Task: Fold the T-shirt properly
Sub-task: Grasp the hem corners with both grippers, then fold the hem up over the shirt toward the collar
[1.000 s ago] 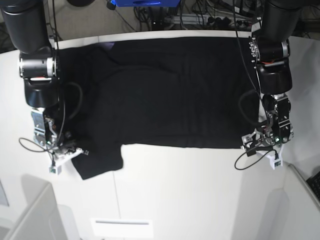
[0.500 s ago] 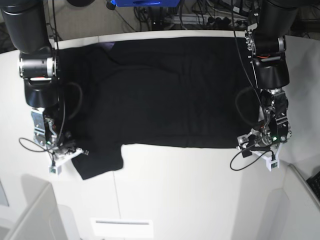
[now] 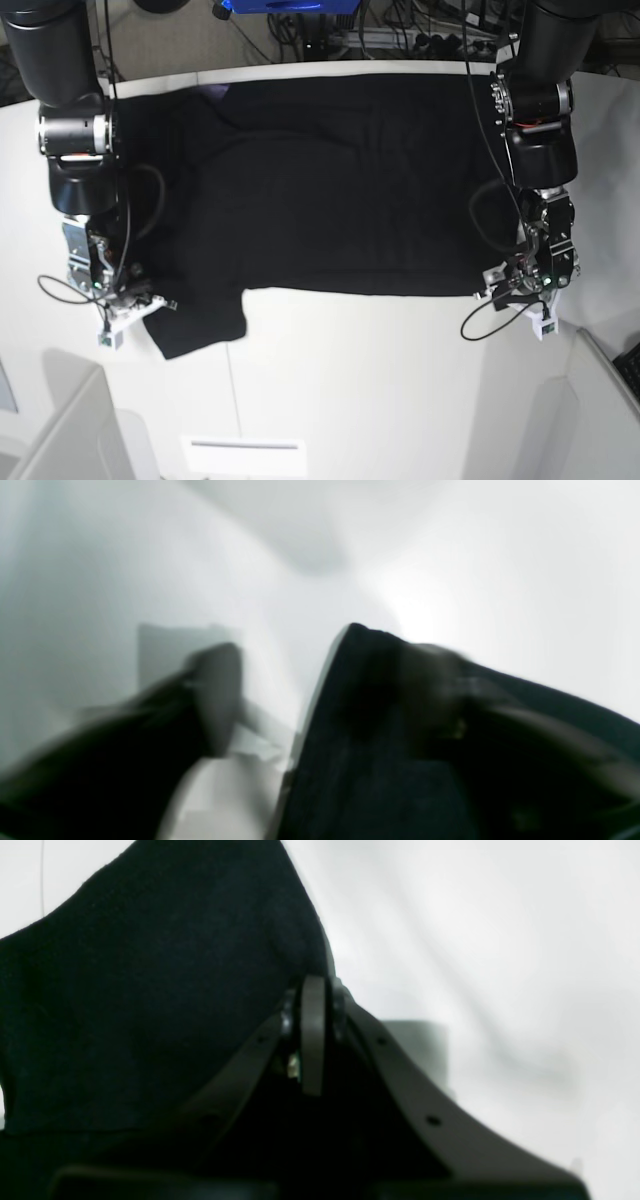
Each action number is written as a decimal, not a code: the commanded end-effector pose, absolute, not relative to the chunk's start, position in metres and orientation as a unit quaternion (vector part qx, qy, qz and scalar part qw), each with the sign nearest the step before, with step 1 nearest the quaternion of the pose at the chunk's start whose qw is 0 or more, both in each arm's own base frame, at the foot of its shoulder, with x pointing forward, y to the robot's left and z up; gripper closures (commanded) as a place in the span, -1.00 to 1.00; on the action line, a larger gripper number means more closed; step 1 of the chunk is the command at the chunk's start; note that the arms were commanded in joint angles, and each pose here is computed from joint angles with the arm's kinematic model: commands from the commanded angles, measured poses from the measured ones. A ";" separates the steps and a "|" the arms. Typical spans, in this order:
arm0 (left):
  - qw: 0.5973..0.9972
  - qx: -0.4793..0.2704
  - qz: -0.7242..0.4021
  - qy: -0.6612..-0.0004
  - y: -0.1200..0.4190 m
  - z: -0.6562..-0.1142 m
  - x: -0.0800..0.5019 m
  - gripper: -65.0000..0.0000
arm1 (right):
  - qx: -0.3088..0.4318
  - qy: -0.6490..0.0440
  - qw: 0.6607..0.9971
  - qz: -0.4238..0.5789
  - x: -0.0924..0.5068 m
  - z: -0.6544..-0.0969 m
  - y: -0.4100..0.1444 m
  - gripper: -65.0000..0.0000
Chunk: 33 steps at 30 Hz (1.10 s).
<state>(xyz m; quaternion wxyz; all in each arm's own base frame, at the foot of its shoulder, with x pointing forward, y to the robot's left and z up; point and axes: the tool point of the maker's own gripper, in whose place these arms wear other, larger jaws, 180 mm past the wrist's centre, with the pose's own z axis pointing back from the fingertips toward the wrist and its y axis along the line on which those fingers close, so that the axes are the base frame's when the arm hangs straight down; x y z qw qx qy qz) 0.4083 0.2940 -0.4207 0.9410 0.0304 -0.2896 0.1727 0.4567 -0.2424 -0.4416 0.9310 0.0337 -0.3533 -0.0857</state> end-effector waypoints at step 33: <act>0.892 -0.105 0.134 -0.418 0.243 -0.313 0.352 1.00 | 0.023 -0.470 0.879 -0.084 0.422 -0.348 -0.277 1.00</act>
